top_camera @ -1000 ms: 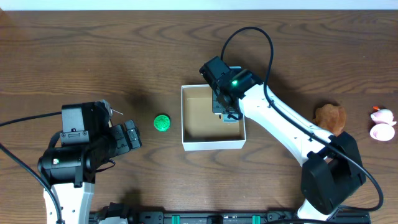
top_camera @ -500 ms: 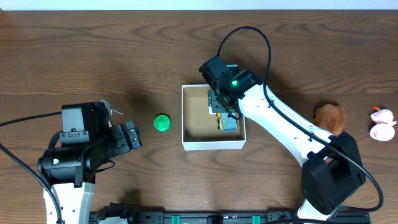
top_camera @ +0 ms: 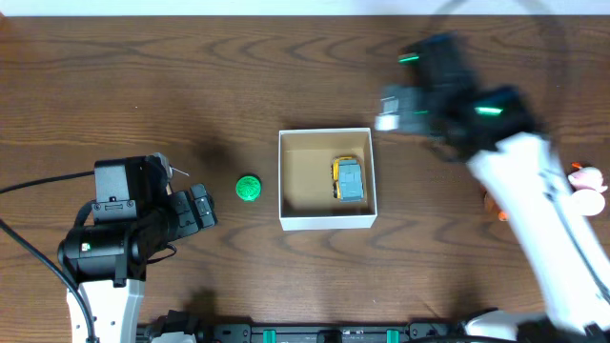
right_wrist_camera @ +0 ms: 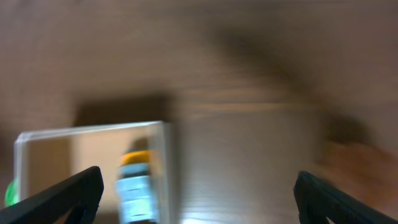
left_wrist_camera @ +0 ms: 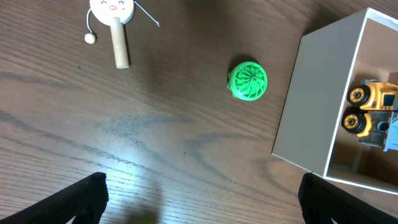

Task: Pack container
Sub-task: 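Move right gripper to brown plush bear and grasp it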

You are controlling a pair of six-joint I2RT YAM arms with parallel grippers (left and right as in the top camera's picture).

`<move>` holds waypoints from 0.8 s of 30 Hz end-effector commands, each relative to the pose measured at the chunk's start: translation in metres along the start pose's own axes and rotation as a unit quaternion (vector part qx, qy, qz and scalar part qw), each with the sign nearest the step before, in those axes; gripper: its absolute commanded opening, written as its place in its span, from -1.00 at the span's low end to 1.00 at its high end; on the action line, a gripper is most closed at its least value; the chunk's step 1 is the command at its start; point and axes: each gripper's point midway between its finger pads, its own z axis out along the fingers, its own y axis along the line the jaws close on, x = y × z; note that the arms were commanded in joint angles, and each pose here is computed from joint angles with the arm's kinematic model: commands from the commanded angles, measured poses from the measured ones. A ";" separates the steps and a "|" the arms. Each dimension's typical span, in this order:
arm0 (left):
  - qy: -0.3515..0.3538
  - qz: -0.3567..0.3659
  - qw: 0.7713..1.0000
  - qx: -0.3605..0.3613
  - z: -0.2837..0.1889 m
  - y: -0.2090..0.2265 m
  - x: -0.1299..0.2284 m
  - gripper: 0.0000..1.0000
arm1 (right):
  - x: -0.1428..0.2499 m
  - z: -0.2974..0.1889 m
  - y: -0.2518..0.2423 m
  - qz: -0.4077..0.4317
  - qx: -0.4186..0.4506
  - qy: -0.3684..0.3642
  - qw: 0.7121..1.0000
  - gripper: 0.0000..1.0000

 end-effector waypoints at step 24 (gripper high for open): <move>-0.007 0.009 1.000 0.008 -0.006 -0.004 -0.003 0.96 | 0.105 0.135 -0.231 0.117 0.167 0.177 0.963 0.98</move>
